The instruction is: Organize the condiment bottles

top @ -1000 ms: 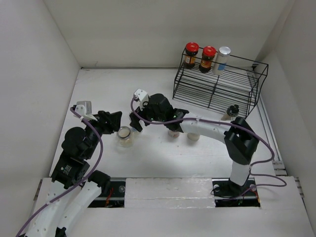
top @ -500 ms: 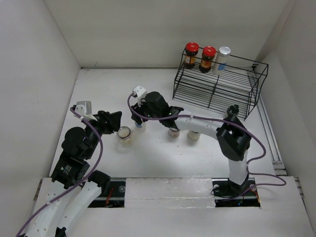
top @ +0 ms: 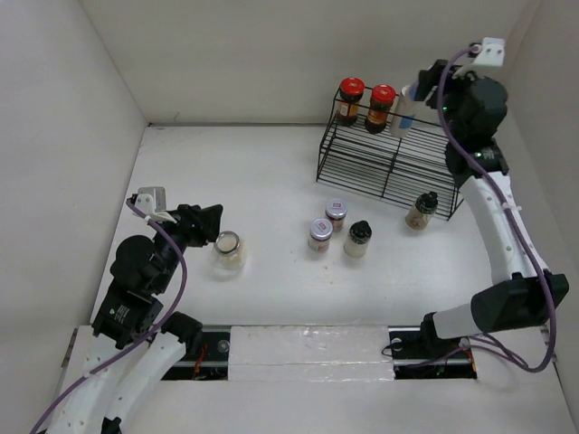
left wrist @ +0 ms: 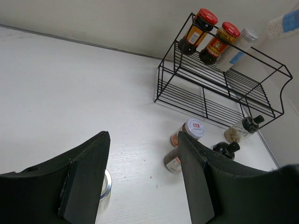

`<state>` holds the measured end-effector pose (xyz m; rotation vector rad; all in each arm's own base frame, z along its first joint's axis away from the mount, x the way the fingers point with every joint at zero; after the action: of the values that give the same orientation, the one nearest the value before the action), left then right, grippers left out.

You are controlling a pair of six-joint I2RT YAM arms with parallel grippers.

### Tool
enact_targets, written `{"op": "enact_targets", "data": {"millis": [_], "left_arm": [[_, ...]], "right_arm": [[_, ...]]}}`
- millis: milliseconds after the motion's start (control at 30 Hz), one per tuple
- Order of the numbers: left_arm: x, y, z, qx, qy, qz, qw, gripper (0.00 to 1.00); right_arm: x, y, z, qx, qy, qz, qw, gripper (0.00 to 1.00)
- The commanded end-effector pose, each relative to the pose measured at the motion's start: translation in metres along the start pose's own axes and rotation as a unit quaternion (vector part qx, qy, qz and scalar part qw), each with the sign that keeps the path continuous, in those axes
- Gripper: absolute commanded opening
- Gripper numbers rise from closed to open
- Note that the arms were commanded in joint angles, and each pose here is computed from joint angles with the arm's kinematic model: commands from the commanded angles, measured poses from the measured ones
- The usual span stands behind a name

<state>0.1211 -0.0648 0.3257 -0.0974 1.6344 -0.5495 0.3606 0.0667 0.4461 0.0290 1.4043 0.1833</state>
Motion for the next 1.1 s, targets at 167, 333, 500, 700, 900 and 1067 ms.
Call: {"op": "enact_targets", "data": {"millis": [167,333,500,700,900,1067], "left_arm": [[-0.007,-0.003,-0.001,0.018,-0.023,0.003,1.000,0.56],[-0.007,-0.003,-0.001,0.018,-0.023,0.003,1.000,0.56],[-0.005,-0.005,0.000,0.026,-0.015,0.004,1.000,0.56],[-0.006,-0.004,0.001,0.021,-0.017,0.003,1.000,0.56],[-0.007,-0.003,-0.001,0.018,-0.023,0.003,1.000,0.56],[-0.006,-0.003,0.001,0.016,-0.019,0.003,1.000,0.56]], "right_arm": [[-0.022,-0.091,0.031,0.092,0.006,0.018,0.996,0.34],[-0.010,-0.122,0.049,0.114,0.026,0.016,0.993,0.34],[-0.007,-0.133,0.064,0.101,0.024,0.003,0.995,0.34],[0.015,-0.137,0.072,0.091,0.050,0.008,0.995,0.34],[0.069,-0.129,0.089,0.089,0.121,0.024,0.988,0.34],[0.082,-0.125,0.101,0.093,0.139,0.025,0.986,0.38]]}}
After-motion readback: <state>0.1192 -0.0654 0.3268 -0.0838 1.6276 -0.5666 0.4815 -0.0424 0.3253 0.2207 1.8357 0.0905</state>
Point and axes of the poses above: each gripper's point midway between its finger pads, its own z axis out along the fingers, its own y axis along the line the jaws close on, x = y × z, the point moved 10 cm from there along -z, back along the fingers, and after that the axes turned 1 degree about z, right-handed, at the moved point
